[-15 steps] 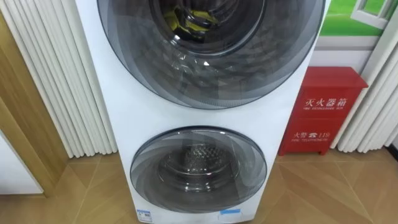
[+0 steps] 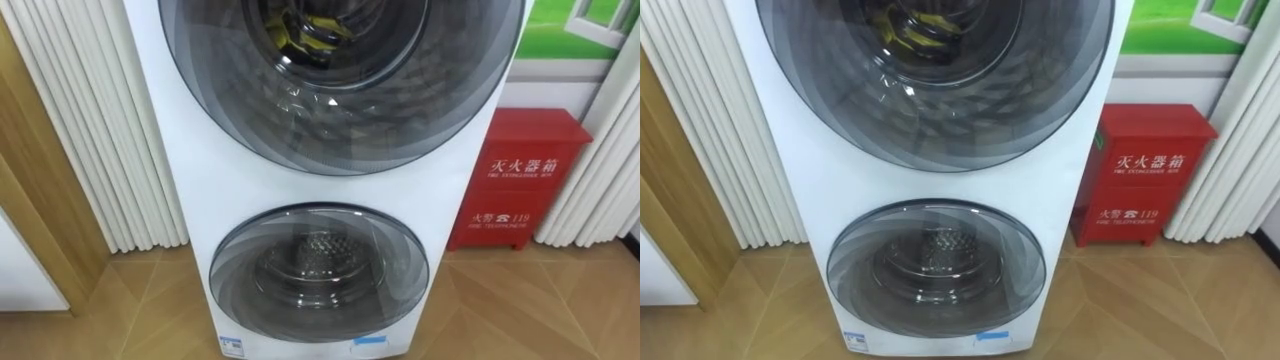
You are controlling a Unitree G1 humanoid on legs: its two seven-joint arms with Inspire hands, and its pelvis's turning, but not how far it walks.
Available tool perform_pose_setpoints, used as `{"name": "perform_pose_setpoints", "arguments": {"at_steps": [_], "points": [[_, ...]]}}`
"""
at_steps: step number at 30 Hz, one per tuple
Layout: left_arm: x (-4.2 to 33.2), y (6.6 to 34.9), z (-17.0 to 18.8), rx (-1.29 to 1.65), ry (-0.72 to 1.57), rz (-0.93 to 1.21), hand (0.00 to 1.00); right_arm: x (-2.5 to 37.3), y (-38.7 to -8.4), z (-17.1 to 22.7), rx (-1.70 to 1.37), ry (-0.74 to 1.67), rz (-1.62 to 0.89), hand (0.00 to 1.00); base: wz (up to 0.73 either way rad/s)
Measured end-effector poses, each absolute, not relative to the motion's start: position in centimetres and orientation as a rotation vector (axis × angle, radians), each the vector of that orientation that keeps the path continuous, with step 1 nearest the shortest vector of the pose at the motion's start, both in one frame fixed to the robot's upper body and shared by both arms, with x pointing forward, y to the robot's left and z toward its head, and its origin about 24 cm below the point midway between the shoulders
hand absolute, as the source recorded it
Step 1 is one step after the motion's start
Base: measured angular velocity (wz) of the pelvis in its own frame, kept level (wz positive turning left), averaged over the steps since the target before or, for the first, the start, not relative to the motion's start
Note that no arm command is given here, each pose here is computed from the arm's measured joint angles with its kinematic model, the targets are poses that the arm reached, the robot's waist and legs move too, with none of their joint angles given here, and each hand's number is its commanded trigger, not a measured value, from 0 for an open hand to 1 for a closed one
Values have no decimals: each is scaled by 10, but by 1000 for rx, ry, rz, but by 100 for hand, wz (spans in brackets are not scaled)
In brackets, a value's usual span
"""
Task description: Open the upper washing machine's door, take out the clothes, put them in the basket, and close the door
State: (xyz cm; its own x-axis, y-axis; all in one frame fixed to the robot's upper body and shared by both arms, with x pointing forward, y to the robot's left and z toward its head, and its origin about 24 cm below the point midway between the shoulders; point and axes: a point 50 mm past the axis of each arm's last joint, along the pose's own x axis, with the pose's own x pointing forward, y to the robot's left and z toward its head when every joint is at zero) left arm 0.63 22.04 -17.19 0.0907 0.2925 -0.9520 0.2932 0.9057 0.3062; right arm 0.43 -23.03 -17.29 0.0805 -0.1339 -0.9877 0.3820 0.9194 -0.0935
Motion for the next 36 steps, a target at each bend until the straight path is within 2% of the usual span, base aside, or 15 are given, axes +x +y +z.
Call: {"name": "perform_pose_setpoints", "arguments": {"at_steps": [6,8,11,13,16,19,28,36], "points": [[4,219,-172,437,1508,14,0,10,-232,-172,211,1430,-396,0,0],[4,220,-172,436,1508,12,0,25,-235,-170,196,1393,-382,0,-2],[9,221,-172,419,1499,22,0,80,-246,-157,202,1180,-390,0,0],[14,227,-171,419,1482,40,0,130,-251,-135,204,975,-397,0,0],[17,236,-168,445,1473,61,0,185,-251,-102,211,753,-377,0,3],[17,241,-167,463,1469,69,0,222,-254,-63,190,550,-375,0,0],[6,259,-162,518,1496,102,0,281,-255,36,111,144,-352,0,-2],[4,266,-159,574,1492,132,0,313,-249,81,131,4,-348,0,0]]}}
